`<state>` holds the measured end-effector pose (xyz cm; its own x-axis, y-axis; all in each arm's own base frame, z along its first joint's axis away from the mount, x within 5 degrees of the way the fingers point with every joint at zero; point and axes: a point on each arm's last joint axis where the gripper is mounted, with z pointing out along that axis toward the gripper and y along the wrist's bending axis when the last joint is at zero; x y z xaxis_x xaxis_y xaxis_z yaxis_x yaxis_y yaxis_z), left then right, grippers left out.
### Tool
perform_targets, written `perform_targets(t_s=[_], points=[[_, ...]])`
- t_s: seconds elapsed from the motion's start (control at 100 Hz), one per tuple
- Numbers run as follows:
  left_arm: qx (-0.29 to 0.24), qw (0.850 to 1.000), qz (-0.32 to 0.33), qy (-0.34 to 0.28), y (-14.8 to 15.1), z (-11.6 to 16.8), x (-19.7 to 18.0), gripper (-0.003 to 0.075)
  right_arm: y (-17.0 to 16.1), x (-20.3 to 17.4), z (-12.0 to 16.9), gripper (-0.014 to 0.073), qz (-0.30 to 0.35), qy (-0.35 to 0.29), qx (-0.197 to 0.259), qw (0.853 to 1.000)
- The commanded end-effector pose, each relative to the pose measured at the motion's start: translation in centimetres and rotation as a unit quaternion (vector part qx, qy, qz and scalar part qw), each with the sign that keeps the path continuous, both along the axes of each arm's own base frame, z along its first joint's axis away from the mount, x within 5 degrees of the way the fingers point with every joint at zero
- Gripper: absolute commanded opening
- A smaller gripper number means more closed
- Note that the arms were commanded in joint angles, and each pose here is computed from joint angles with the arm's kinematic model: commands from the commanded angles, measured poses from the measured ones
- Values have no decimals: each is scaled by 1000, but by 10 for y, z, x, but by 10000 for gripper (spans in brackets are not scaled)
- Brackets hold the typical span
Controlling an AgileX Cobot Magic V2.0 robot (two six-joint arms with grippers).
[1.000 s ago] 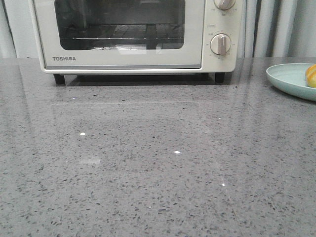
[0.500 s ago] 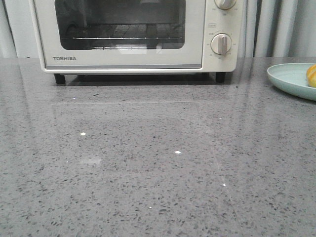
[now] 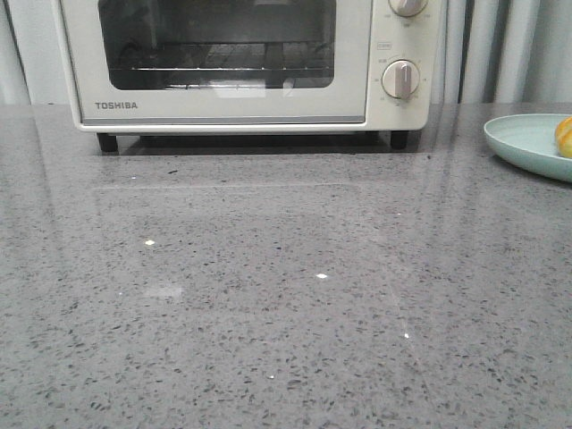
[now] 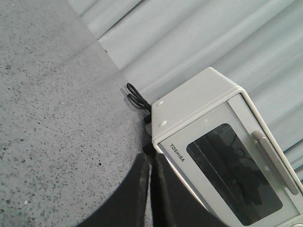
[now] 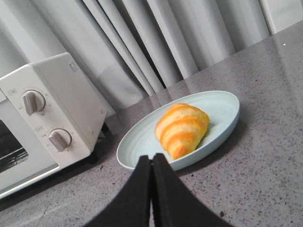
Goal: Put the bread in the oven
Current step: 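Move the left gripper up to the toaster oven door handle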
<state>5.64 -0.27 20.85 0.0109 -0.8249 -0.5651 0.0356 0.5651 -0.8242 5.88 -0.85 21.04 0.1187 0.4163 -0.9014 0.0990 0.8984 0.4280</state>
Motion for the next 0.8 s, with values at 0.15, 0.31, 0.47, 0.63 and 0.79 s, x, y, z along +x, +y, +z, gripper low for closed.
perform_targets(t_s=[0.15,0.31,0.47,0.63,0.79], points=[[161,985,-53,-42,-10,50,-9,-22,5,1,50,-48,32,-2,-94,995],[274,957,-93,-30,-17,94,3,-22,10,19,79,-48,80,70,-159,982],[328,935,-133,10,-22,127,36,-21,18,46,102,-48,121,104,-168,973],[364,915,-175,11,-32,156,69,-21,27,68,109,-48,148,128,-171,966],[408,884,-229,-22,-55,182,98,-22,30,79,111,-48,153,126,-171,965]])
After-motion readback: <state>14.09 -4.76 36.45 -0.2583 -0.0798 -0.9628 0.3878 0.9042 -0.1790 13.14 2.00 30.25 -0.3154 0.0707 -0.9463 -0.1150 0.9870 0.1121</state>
